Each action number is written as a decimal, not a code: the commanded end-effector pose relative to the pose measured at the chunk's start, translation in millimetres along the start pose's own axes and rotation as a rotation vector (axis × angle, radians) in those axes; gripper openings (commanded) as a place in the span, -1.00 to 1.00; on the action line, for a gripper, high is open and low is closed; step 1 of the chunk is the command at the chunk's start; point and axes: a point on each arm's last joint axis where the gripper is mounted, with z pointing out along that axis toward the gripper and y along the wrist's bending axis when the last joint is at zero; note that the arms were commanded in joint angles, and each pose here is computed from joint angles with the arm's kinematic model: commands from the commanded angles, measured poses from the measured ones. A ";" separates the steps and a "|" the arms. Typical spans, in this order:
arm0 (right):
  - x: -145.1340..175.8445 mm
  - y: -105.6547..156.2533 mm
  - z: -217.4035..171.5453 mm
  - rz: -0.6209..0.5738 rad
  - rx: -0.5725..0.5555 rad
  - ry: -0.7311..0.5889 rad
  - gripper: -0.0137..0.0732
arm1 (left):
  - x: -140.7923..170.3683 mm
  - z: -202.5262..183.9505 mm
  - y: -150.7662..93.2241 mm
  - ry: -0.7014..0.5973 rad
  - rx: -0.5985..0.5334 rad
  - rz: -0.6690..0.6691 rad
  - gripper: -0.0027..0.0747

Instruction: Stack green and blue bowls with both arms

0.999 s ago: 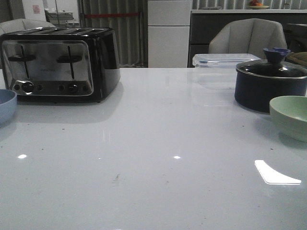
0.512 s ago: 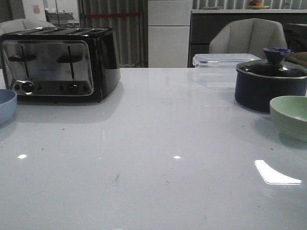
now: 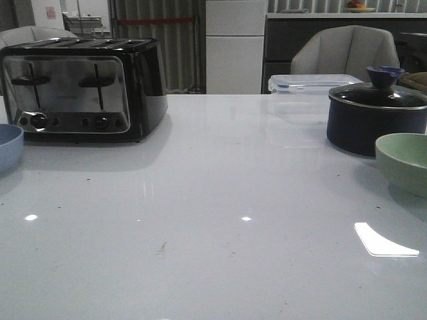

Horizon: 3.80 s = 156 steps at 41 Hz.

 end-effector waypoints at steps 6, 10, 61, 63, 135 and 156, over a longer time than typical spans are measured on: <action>-40.9 -16.9 25.4 0.063 -0.086 -0.048 0.60 | -15.3 -3.6 -0.3 -0.100 0.004 -0.007 0.53; -50.0 -18.3 43.0 0.059 -0.097 -0.033 0.60 | -15.3 -3.6 -0.3 -0.100 0.004 -0.007 0.53; -69.9 -20.2 135.9 0.108 -0.184 0.019 -0.68 | -15.3 -3.6 -0.3 -0.100 0.004 -0.007 0.53; -70.7 -20.0 133.3 0.107 -0.185 0.014 -0.67 | -15.3 -3.6 -0.3 -0.100 0.004 -0.007 0.53; -13.1 265.3 100.5 -0.628 -0.477 0.018 0.17 | -15.3 -3.6 -0.3 -0.100 0.004 -0.007 0.53; -21.8 224.1 -12.1 -0.701 -0.474 -0.228 0.24 | -15.3 -3.6 -0.3 -0.100 0.004 -0.007 0.53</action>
